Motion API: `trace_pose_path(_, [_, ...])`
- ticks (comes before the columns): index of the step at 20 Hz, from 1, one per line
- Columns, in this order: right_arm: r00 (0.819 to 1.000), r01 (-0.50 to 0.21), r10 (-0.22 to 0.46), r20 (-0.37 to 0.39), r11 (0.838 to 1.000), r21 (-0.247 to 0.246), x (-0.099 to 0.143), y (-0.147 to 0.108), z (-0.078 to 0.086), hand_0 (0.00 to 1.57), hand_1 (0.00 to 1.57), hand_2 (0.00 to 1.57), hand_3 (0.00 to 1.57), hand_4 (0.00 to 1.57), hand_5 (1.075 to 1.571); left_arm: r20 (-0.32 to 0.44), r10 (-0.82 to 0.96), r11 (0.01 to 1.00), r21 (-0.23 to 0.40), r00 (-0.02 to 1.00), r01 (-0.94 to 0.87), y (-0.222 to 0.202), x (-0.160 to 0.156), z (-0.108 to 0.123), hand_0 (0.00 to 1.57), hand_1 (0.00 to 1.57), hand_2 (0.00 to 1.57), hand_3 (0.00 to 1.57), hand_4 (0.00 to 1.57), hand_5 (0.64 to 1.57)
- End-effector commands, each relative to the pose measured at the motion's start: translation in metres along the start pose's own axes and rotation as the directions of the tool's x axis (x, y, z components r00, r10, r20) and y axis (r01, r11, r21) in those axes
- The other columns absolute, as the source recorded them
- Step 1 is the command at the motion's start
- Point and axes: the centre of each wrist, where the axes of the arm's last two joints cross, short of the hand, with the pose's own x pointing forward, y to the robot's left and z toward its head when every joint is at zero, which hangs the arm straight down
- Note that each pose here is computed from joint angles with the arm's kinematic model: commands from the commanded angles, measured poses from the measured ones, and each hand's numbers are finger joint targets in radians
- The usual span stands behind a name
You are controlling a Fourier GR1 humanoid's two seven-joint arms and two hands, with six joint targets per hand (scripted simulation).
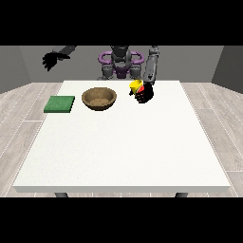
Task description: Pick the cup and pour the ball into the bowl, then pick the bowl and place it on the pad
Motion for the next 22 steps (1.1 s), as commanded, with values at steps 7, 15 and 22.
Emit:
trace_pose_path(7, [0.978, -0.019, 0.012, -0.210, 0.999, -0.029, 0.004, -0.012, -0.003, 0.00, 0.00, 0.00, 0.00, 0.47, 1.571, 0.001, -0.396, 0.914, -0.095, 0.918, 0.395, -0.015, 0.016, -0.030, 1.32, 1.32, 1.57, 1.57, 1.22, 1.553])
trace_pose_path(15, [0.966, -0.048, 0.027, -0.257, 0.996, -0.074, 0.000, -0.022, -0.013, 0.00, 0.00, 0.00, 0.00, 0.61, 1.566, 0.132, -0.698, 0.679, -0.188, 0.703, 0.710, -0.049, 0.042, -0.067, 1.31, 1.31, 1.57, 1.57, 1.20, 1.559])
trace_pose_path(22, [0.943, -0.062, 0.004, -0.332, 0.985, -0.164, -0.015, -0.021, -0.013, 0.00, 0.00, 0.00, 0.00, 0.64, 1.564, 0.250, -0.864, 0.386, -0.230, 0.437, 0.893, -0.087, 0.058, -0.071, 1.17, 1.17, 1.57, 1.35, 1.06, 1.569])
